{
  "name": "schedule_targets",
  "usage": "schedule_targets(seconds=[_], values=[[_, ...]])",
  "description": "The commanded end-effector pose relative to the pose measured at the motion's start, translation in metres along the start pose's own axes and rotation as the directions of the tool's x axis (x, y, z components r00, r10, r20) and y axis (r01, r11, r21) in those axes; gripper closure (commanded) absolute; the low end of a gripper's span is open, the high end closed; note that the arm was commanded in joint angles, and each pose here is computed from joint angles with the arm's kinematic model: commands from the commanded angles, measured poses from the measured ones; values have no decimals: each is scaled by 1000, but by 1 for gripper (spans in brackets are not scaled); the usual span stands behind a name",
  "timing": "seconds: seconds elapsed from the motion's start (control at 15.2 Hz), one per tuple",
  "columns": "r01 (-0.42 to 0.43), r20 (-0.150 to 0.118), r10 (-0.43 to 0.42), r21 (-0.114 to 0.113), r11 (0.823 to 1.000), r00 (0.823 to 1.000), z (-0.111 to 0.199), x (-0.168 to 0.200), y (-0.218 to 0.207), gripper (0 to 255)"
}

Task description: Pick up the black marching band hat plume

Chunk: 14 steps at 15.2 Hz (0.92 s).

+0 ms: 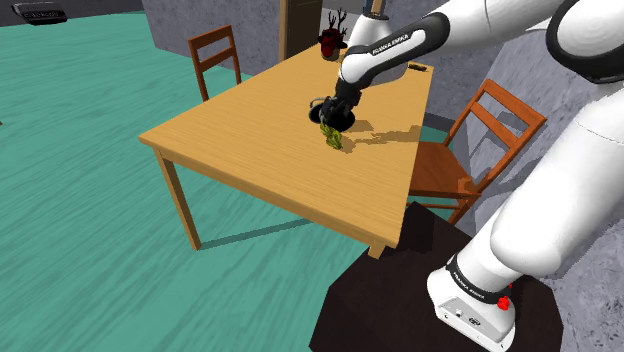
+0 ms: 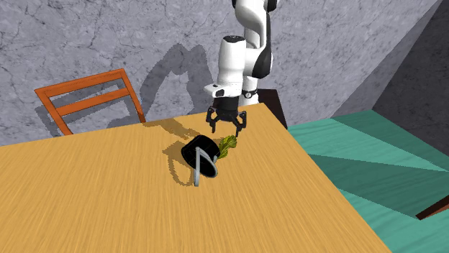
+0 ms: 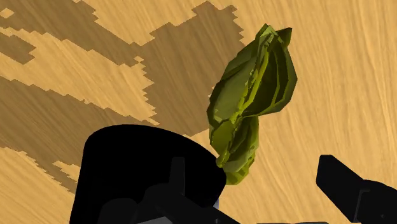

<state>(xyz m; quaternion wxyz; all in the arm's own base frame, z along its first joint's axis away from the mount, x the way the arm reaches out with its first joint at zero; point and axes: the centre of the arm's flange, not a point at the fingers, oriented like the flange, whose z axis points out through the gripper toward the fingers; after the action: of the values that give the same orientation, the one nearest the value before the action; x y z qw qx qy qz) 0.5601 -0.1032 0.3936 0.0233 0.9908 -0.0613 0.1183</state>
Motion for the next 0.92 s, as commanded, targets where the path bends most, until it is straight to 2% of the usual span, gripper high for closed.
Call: schedule_targets(seconds=[0.0,0.53,0.66,0.73,0.86], values=[[-6,-18,6,-1,1000,1000,20,16,0,0],[-7,-22,7,-1,1000,1000,62,10,-1,0],[-7,-22,7,-1,1000,1000,62,10,-1,0],[-7,-21,7,-1,1000,1000,62,10,-1,255],[-7,-21,7,-1,1000,1000,61,10,-1,255]])
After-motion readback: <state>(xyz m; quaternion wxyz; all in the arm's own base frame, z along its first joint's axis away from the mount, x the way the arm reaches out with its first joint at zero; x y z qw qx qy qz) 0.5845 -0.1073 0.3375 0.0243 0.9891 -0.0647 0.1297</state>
